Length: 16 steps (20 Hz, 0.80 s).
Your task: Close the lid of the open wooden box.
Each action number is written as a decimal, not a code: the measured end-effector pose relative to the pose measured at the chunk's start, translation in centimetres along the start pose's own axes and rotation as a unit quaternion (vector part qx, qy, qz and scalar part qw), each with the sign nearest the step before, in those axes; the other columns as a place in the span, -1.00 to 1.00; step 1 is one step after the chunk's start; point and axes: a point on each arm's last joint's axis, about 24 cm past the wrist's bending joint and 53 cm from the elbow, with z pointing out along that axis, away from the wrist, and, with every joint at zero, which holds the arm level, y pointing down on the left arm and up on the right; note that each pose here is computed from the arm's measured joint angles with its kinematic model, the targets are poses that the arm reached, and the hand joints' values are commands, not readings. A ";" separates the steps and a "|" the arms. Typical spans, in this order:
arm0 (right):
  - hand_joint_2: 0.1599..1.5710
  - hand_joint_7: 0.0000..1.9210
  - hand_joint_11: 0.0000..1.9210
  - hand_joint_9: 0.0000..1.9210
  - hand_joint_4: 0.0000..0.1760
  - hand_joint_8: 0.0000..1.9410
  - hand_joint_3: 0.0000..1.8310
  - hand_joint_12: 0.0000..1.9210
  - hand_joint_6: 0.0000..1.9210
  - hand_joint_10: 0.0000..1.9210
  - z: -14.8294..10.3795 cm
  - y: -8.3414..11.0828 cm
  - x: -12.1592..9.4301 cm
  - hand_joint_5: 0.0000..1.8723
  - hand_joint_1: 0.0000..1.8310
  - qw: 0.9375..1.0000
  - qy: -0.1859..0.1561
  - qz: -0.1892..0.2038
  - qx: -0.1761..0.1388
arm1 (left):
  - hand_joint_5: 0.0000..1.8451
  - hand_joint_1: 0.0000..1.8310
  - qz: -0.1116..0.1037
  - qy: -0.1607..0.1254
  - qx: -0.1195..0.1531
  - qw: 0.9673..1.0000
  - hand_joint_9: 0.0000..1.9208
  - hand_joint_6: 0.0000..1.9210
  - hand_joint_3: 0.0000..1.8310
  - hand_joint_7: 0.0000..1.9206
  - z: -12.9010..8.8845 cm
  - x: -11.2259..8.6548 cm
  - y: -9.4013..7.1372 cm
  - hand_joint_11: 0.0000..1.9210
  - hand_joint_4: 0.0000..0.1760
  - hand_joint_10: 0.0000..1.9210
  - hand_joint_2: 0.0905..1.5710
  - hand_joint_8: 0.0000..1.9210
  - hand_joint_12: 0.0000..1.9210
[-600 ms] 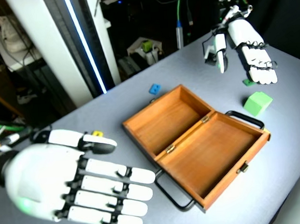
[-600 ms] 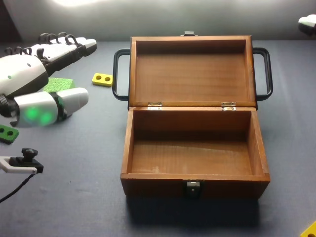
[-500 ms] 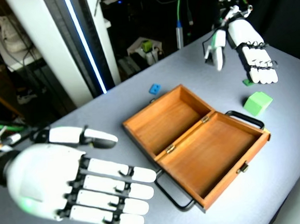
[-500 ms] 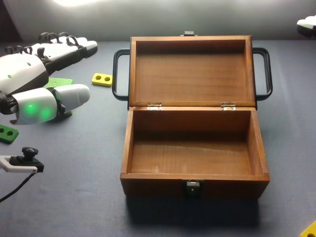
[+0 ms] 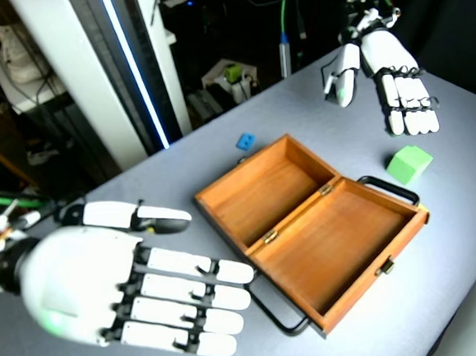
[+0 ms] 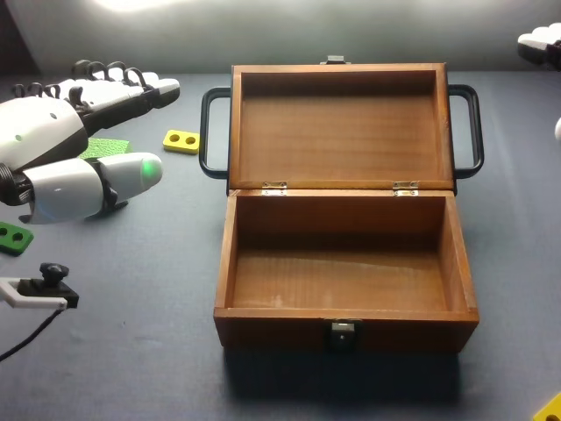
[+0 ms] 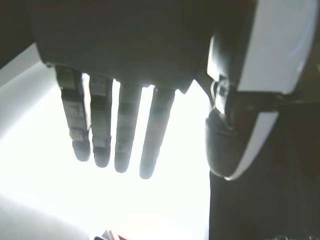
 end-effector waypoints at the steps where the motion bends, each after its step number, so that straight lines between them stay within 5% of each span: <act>1: 0.73 -0.92 -0.93 -0.94 -1.00 -0.99 -1.00 -0.92 -0.99 -0.99 0.3 0.3 -0.1 -0.89 -1.00 1.000 -0.002 0.001 -0.005 | -0.87 -1.00 -0.001 0.003 0.004 1.000 -0.95 -1.00 -1.00 -0.92 0.0 0.3 -0.3 -0.96 -0.69 -1.00 0.81 -1.00 -0.97; 5: 0.71 -0.88 -0.91 -0.92 -1.00 -0.99 -1.00 -0.93 -0.99 -0.99 0.8 0.5 0.7 -0.86 -0.99 1.000 0.008 0.000 -0.011 | -0.90 -1.00 0.000 0.006 0.006 1.000 -0.97 -1.00 -0.99 -0.95 0.1 0.7 -0.4 -0.96 -0.99 -0.99 0.83 -0.99 -0.96; 6: 0.73 -0.87 -0.90 -0.90 -1.00 -0.99 -1.00 -0.93 -0.99 -0.99 1.1 0.0 1.1 -0.86 -1.00 1.000 0.014 -0.003 -0.006 | -0.90 -1.00 0.002 0.004 0.006 1.000 -0.96 -1.00 -1.00 -0.92 0.5 0.4 -0.3 -0.98 -0.96 -0.99 0.83 -0.99 -0.97; 7: 0.73 -0.84 -0.88 -0.88 -1.00 -0.98 -0.99 -0.92 -0.99 -0.98 1.3 -0.3 1.0 -0.84 -1.00 1.000 0.014 -0.003 -0.001 | -0.92 -1.00 0.002 0.003 0.005 1.000 -0.95 -1.00 -1.00 -0.92 0.9 0.3 -0.1 -0.97 -0.62 -0.99 0.80 -0.99 -0.96; 9: 0.72 -0.85 -0.88 -0.87 -1.00 -0.99 -1.00 -0.93 -1.00 -0.99 1.7 -1.6 0.5 -0.85 -1.00 1.000 0.010 -0.005 0.018 | -0.91 -1.00 0.005 0.005 -0.010 1.000 -0.94 -0.99 -1.00 -0.91 1.8 0.3 0.8 -0.95 -0.78 -0.99 0.76 -0.99 -0.95; 14: 0.77 -0.88 -0.92 -0.91 -1.00 -0.99 -0.99 -0.95 -1.00 -0.99 2.1 -4.3 0.4 -0.86 -0.99 0.998 0.016 -0.011 0.064 | -0.83 -1.00 0.012 0.013 -0.042 0.999 -0.89 -0.99 -1.00 -0.84 3.7 0.5 2.7 -0.93 -0.42 -0.99 0.79 -0.99 -0.92; 15: 0.78 -0.88 -0.92 -0.91 -1.00 -1.00 -0.99 -0.95 -1.00 -0.99 2.2 -4.8 0.5 -0.86 -0.96 0.997 0.018 -0.011 0.071 | -0.82 -1.00 0.014 0.015 -0.050 0.999 -0.89 -0.99 -1.00 -0.85 4.1 0.5 3.2 -0.91 -0.55 -0.99 0.82 -1.00 -0.91; 16: 0.80 -0.87 -0.90 -0.89 -1.00 -0.99 -0.99 -0.94 -1.00 -0.99 2.3 -5.2 0.5 -0.85 -0.93 0.997 0.019 -0.013 0.077 | -0.78 -0.97 0.013 0.017 -0.060 0.998 -0.89 -1.00 -1.00 -0.85 4.3 0.4 3.7 -0.98 -0.63 -1.00 0.89 -1.00 -0.66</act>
